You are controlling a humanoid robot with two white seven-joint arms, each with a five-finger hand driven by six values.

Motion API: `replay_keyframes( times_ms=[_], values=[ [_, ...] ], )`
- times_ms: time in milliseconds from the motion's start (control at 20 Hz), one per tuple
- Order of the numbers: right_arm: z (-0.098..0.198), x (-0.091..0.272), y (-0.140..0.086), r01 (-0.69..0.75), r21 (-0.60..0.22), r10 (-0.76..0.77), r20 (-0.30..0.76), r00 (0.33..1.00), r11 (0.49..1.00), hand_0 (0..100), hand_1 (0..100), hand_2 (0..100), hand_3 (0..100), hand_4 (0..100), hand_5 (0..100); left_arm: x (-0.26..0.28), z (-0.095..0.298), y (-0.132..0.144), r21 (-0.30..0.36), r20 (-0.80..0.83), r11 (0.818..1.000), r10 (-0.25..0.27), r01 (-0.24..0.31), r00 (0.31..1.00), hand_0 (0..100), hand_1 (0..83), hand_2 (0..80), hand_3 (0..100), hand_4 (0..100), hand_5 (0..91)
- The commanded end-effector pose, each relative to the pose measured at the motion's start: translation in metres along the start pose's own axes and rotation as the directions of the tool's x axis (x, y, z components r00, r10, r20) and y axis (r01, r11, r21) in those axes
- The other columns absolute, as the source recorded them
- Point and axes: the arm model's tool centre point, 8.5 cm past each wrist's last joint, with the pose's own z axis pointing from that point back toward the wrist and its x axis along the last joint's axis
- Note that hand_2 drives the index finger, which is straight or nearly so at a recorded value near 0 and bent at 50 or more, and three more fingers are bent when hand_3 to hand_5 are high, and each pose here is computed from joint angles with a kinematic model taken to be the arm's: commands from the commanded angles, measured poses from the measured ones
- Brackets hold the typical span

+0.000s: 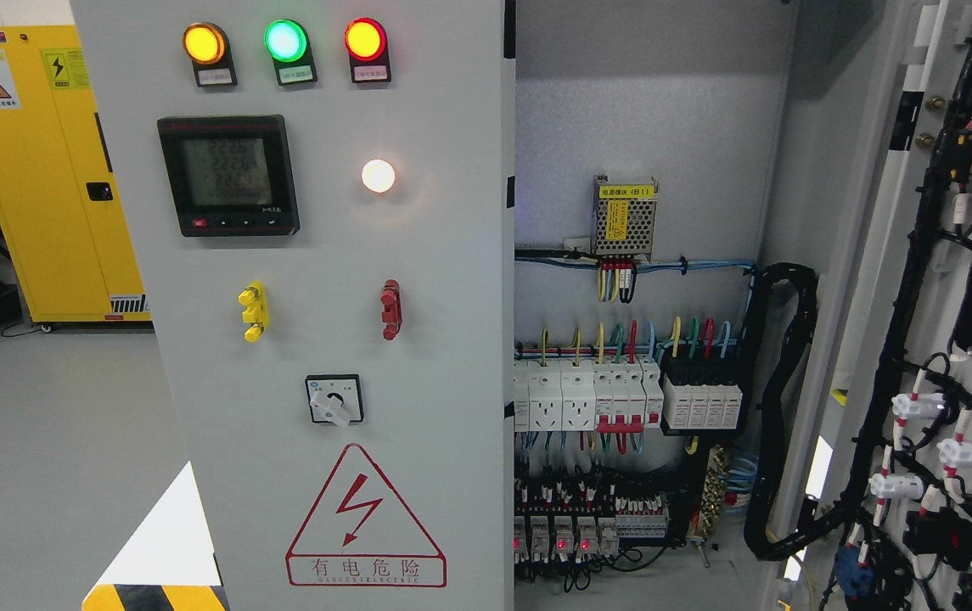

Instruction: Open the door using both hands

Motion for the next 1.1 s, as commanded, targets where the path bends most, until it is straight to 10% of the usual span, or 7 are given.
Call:
replay_keyframes(
  times_ms=[0, 1051],
  values=[
    [-0.027, 0.092, 0.036, 0.006, 0.134, -0.048, 0.318, 0.947, 0.991, 21, 11, 0, 0, 0, 0, 0.000, 0.000, 0.000, 0.000, 0.000, 1.000, 0.000, 0.000, 1.000, 33, 20.0, 0.0, 0, 0, 0.0],
    [-0.197, 0.261, 0.005, -0.022, 0.021, 0.007, 0.539, 0.842, 1.000, 21, 11, 0, 0, 0, 0, 0.000, 0.000, -0.003, -0.012, 0.001, 1.000, 0.000, 0.000, 1.000, 34, 19.6, 0.0, 0, 0, 0.0]
  ],
)
